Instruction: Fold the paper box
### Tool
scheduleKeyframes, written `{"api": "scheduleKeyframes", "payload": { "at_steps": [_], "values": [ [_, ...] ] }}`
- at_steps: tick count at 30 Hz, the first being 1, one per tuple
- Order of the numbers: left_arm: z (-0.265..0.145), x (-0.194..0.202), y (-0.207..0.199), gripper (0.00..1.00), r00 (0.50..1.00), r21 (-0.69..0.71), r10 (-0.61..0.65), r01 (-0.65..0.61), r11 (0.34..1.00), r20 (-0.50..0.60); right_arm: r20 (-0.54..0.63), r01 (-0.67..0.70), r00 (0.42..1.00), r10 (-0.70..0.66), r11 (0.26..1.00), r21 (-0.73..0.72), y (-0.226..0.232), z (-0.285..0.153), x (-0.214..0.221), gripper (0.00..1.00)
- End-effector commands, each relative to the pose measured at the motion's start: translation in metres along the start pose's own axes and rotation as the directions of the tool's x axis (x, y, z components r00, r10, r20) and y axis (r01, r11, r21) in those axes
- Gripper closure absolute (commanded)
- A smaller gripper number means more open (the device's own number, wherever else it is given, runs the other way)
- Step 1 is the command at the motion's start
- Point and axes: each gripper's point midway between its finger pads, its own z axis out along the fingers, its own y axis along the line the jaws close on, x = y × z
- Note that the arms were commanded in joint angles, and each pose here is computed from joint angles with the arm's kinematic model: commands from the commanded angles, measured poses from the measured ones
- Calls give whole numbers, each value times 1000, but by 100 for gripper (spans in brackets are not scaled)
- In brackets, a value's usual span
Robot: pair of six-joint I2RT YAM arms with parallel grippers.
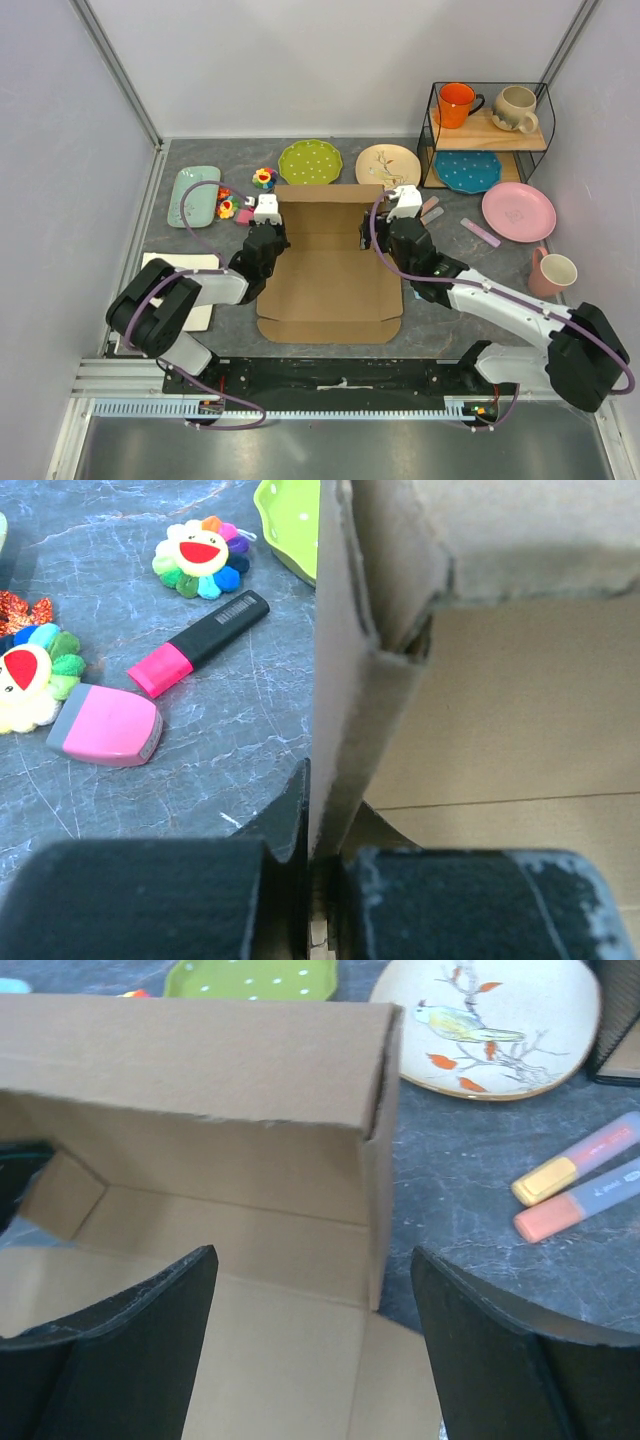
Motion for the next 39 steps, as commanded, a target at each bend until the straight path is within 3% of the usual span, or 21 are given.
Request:
{"api": "scheduleKeyframes", "payload": {
  "at_steps": [1, 5, 11, 19, 27, 33, 39],
  "values": [
    [11, -33, 1, 98, 990, -46, -54, 61, 997, 130, -38, -7, 999, 0, 983, -182, 26, -23, -4, 12],
    [17, -26, 4, 98, 990, -70, -59, 69, 995, 131, -53, 6, 998, -25, 946, -323, 44, -46, -10, 6],
    [17, -25, 3, 98, 990, -66, -53, 62, 996, 130, 33, -80, 995, 94, 952, -296, 34, -60, -51, 4],
    [20, -24, -6, 98, 992, -21, -30, 33, 999, 119, 60, -351, 925, 376, 903, -247, -14, -17, -87, 6],
    [23, -23, -17, 98, 995, 31, 2, -5, 1000, 102, 87, -432, 875, 475, 850, -302, -18, 24, -96, 7],
    [27, -21, -23, 98, 996, 58, 26, -31, 998, 82, 52, -414, 896, 441, 871, -265, -22, 47, -79, 13],
    [32, -19, -27, 95, 998, 64, 49, -52, 997, 49, -7, -419, 905, 426, 886, -198, -35, 54, -27, 23]
  ]
}}
